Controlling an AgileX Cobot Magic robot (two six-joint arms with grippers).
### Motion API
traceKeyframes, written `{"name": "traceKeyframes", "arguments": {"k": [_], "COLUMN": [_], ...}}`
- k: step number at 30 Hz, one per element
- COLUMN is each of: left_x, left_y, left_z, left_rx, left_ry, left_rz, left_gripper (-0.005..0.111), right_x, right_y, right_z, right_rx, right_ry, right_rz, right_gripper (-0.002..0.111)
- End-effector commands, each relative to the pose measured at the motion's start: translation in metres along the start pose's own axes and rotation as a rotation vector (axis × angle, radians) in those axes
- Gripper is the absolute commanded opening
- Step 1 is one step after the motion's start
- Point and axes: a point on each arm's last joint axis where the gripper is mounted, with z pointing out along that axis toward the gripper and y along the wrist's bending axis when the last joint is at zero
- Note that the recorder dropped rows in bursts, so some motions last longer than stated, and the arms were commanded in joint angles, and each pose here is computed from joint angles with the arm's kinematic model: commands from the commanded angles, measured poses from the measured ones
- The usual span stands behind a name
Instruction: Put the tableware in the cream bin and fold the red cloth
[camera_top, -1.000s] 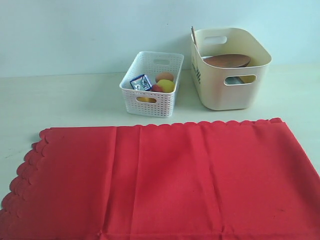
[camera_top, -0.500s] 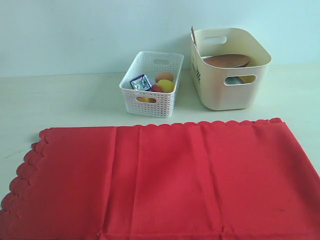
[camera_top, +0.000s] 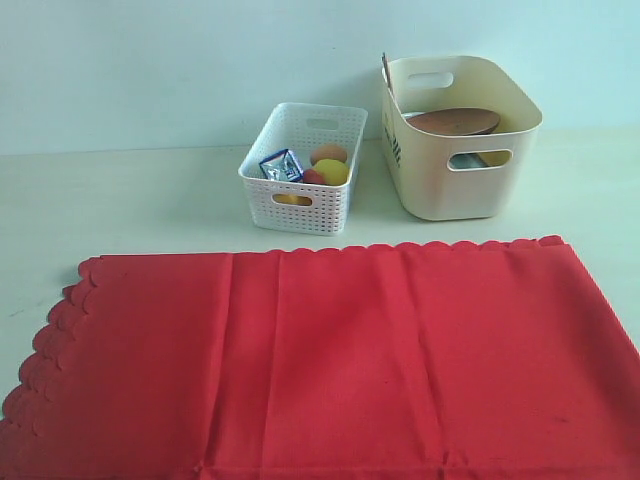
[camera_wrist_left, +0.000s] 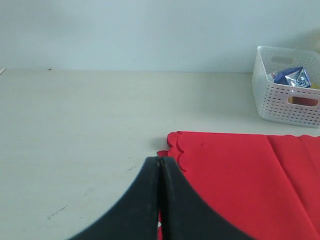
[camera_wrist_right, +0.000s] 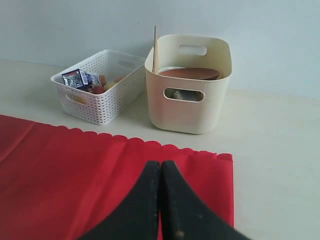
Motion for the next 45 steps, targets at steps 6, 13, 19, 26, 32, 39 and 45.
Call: {"name": "traceKeyframes", "arguments": {"k": [6, 13, 19, 26, 32, 39, 45], "left_x": [-0.051, -0.077, -0.075, -0.077, -0.082, -0.082, -0.079], "left_y": [-0.004, -0.007, -0.007, -0.008, -0.009, -0.009, -0.008], "left_z": [0.01, 0.046, 0.051, 0.052, 0.052, 0.052, 0.053], "left_rx": [0.004, -0.003, -0.004, 0.006, 0.014, 0.014, 0.01], "left_ry": [0.032, 0.168, 0.196, 0.167, 0.117, 0.117, 0.147], "left_rz": [0.0, 0.006, 0.007, 0.007, 0.007, 0.007, 0.013], "left_gripper": [0.0, 0.0, 0.0, 0.0, 0.0, 0.0, 0.0], "right_x": [-0.001, -0.001, 0.0, 0.0, 0.0, -0.001, -0.001], "right_y": [0.0, 0.0, 0.0, 0.0, 0.0, 0.0, 0.0], "right_z": [-0.001, -0.001, -0.001, -0.001, -0.001, -0.001, -0.001], "right_rx": [0.004, 0.004, 0.003, 0.003, 0.003, 0.003, 0.003], "right_ry": [-0.018, -0.016, -0.013, -0.013, -0.013, -0.015, -0.015], "right_rz": [-0.004, -0.004, -0.004, -0.004, -0.004, -0.004, -0.004], "right_gripper": [0.0, 0.0, 0.0, 0.0, 0.0, 0.0, 0.0]}}
